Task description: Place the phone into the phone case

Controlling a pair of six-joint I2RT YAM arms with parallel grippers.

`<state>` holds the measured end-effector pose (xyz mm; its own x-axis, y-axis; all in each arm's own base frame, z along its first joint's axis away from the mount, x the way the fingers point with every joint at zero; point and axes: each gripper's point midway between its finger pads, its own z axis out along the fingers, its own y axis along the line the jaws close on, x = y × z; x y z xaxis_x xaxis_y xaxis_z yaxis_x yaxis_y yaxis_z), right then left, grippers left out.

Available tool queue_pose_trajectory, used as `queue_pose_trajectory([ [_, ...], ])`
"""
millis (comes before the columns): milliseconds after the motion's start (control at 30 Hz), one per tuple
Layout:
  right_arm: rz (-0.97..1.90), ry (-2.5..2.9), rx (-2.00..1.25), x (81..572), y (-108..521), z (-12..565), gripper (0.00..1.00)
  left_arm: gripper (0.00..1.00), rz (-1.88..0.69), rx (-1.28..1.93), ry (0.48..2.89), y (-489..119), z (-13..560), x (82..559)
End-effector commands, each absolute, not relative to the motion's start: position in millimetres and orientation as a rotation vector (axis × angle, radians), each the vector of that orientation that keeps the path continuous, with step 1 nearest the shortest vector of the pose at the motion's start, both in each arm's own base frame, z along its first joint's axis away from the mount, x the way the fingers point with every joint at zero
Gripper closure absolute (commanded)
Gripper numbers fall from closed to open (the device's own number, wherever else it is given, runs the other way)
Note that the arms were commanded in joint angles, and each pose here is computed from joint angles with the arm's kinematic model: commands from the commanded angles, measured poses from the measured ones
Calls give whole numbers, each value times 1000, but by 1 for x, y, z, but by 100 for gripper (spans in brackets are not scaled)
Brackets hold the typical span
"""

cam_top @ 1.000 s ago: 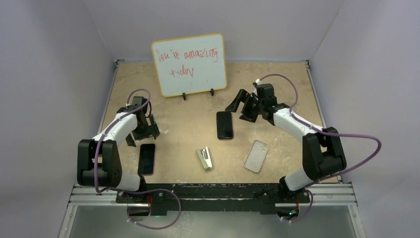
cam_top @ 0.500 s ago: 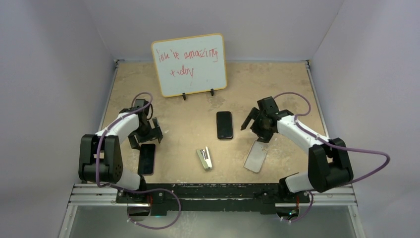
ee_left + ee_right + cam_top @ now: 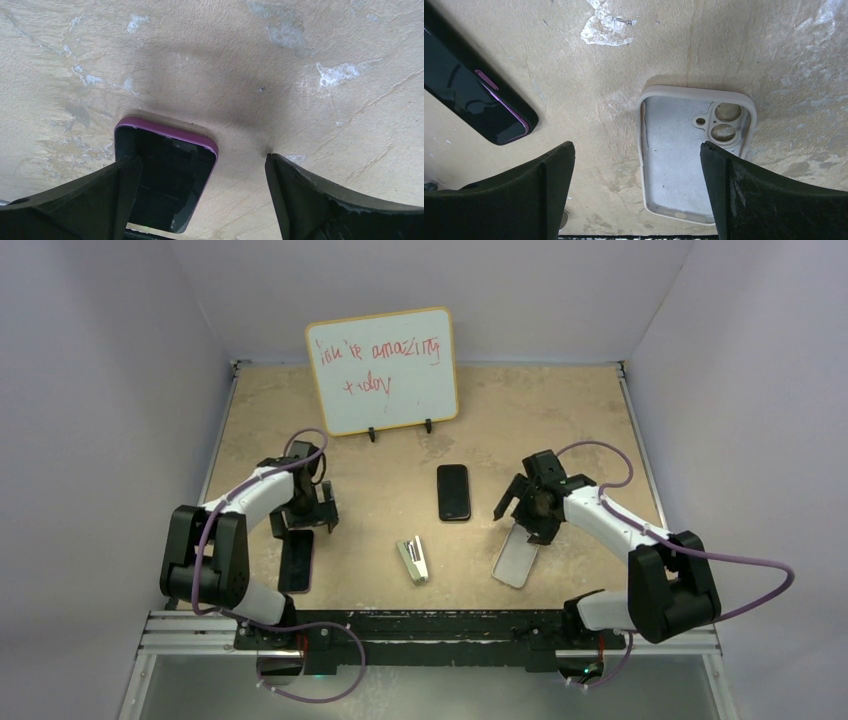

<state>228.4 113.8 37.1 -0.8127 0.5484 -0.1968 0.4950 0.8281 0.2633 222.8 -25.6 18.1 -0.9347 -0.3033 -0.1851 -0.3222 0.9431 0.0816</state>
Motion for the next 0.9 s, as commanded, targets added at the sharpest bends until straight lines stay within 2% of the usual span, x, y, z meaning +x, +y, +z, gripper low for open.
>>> queue_pose_trajectory([
  [0, 225, 2752, 803, 223, 106, 34, 5, 0, 252, -453, 2860, -16, 35, 240],
  [100, 265, 2754, 789, 224, 110, 34, 5, 0, 351, -504, 2835, -5, 38, 238],
  [433, 308, 2765, 748, 225, 117, 31, 6, 0, 354, -496, 2949, -7, 13, 229],
  [700, 388, 2772, 680, 225, 128, 23, 14, 6, 253, -436, 2957, -17, 9, 236],
  [867, 615, 2752, 433, 228, 162, 39, 13, 9, 47, -396, 2915, -39, 20, 249],
])
